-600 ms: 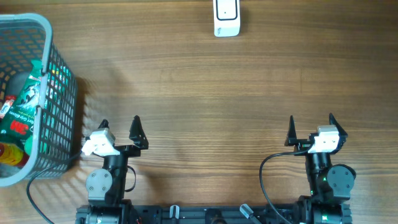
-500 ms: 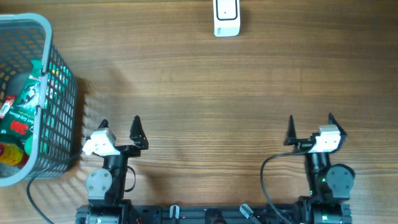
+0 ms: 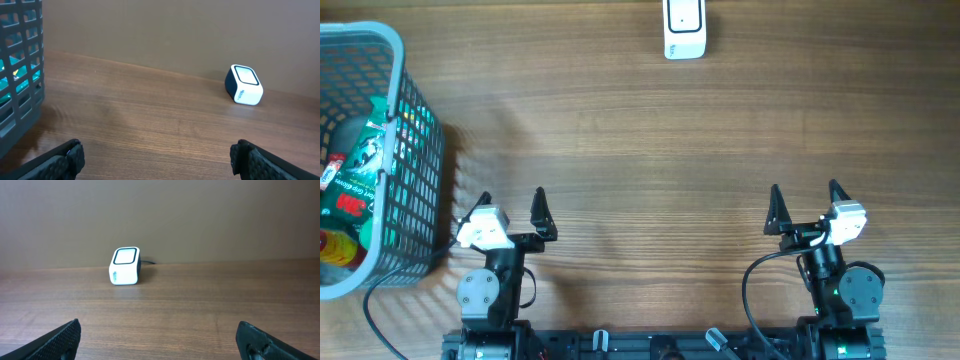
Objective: Scan the item barcode
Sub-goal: 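Raise the left gripper and swing it toward the grey basket, then reach into the basket and grasp the green-capped jar with the left gripper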
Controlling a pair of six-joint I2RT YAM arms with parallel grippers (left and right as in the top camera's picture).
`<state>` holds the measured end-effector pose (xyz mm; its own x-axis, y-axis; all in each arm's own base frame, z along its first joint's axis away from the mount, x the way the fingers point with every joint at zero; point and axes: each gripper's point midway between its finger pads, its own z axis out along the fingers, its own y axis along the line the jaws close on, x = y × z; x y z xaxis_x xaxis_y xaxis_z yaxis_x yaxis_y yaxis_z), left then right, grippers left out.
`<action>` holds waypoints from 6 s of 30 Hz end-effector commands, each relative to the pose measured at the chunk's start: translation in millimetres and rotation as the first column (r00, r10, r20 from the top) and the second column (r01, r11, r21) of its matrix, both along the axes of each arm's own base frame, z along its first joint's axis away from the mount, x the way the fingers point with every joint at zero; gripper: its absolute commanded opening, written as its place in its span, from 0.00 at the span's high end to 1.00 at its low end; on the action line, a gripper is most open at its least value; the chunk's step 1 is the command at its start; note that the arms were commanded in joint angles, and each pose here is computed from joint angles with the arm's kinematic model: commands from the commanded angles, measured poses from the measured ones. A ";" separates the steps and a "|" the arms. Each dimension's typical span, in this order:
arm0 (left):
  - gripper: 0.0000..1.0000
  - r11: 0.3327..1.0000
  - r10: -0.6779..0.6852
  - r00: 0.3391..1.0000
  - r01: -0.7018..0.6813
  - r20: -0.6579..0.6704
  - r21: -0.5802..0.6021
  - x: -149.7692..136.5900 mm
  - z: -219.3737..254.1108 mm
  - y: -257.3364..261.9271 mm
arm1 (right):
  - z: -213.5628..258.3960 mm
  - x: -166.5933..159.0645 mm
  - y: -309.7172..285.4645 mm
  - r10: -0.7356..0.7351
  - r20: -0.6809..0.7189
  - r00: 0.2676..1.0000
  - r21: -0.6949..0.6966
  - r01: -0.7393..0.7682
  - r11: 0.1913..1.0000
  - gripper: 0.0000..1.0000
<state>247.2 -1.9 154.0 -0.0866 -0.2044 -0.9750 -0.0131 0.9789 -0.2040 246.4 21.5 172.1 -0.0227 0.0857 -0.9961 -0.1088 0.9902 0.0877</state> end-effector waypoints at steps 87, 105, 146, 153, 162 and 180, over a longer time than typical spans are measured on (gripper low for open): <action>0.00 0.723 0.337 0.813 -0.546 -0.474 -0.423 62.2 252.4 117.8 | -0.9 0.7 -1.9 -0.013 -0.006 1.000 0.020 0.013 1.000 0.00; 0.00 -0.005 0.320 0.080 -0.996 -0.944 -0.086 -48.5 34.9 214.0 | -0.9 0.7 -1.9 -0.013 -0.006 1.000 0.020 0.013 1.000 0.00; 0.00 0.004 0.195 -0.119 -0.993 -0.974 0.122 -69.1 -77.3 205.5 | -0.9 0.7 -1.8 -0.013 -0.006 1.000 0.020 0.013 1.000 0.00; 0.00 -0.008 0.275 -0.149 -0.988 -0.950 0.152 -72.5 -74.4 221.3 | -0.9 0.7 -1.9 -0.013 -0.006 1.000 0.020 0.013 1.000 0.00; 0.00 -0.011 0.294 -0.128 -0.991 -0.947 0.131 -56.8 -93.0 235.8 | -0.9 0.7 -1.9 -0.013 -0.006 1.000 0.020 0.013 1.000 0.00; 0.55 0.058 0.446 0.047 -0.998 -0.894 -0.023 -39.2 30.5 251.3 | -0.9 0.7 -1.9 -0.013 -0.006 1.000 0.020 0.013 1.000 0.00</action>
<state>200.4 237.3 120.4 0.1282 -0.9607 -0.2463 -0.9898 -0.1396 0.0294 246.7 21.5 170.8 -0.0287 0.0889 -0.9956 -0.1082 0.9899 0.0915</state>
